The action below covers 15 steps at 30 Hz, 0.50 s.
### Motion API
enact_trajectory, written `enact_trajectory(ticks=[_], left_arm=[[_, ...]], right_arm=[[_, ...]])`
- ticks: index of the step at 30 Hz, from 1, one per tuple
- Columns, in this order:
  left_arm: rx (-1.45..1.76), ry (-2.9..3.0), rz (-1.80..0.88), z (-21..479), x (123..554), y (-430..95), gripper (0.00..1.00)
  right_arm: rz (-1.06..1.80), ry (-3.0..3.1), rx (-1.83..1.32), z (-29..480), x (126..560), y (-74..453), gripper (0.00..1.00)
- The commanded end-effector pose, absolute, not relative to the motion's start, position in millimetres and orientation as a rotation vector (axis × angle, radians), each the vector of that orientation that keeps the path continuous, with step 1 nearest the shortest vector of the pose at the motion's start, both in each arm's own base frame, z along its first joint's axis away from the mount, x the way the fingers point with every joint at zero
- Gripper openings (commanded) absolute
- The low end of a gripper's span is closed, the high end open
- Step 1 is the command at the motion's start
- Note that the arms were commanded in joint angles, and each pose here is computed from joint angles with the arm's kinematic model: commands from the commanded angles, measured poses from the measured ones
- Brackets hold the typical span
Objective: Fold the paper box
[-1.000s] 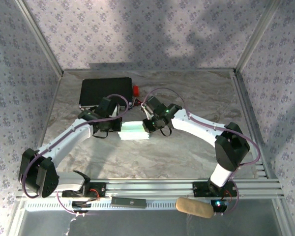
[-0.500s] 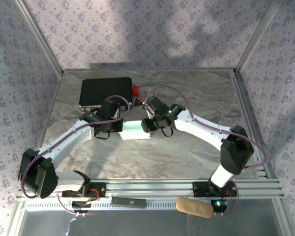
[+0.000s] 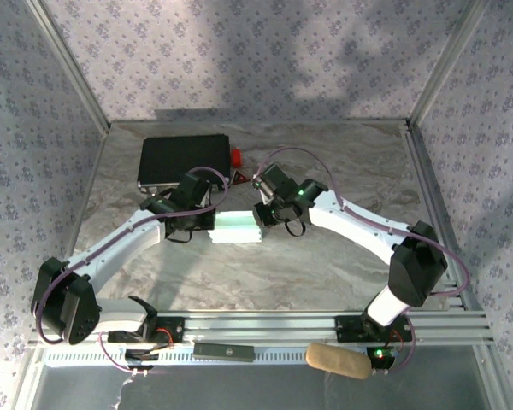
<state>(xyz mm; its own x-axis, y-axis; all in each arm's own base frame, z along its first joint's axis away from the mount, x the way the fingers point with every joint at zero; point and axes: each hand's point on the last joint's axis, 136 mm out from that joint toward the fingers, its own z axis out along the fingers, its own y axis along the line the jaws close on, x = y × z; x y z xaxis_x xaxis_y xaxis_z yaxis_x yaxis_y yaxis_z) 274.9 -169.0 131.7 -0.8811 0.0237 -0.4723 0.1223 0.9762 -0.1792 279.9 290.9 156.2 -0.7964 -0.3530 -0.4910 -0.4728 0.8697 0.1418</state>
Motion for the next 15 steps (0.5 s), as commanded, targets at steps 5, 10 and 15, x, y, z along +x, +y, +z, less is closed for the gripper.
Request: enact_trajectory(ticks=[5,10,15], left_arm=[[0.096,2.651,-0.284,135.2,271.3,-171.0,0.00],[0.096,2.649,-0.286,136.4,272.1,-171.8,0.00],[0.076,2.638,-0.301,138.9,272.3,-173.1,0.00]], right_arm=[[0.317,2.594,-0.604,154.8,285.5,291.9,0.28],[0.324,2.590,-0.595,155.8,287.7,294.9,0.22],[0.320,2.592,-0.571,158.2,285.8,299.0,0.15]])
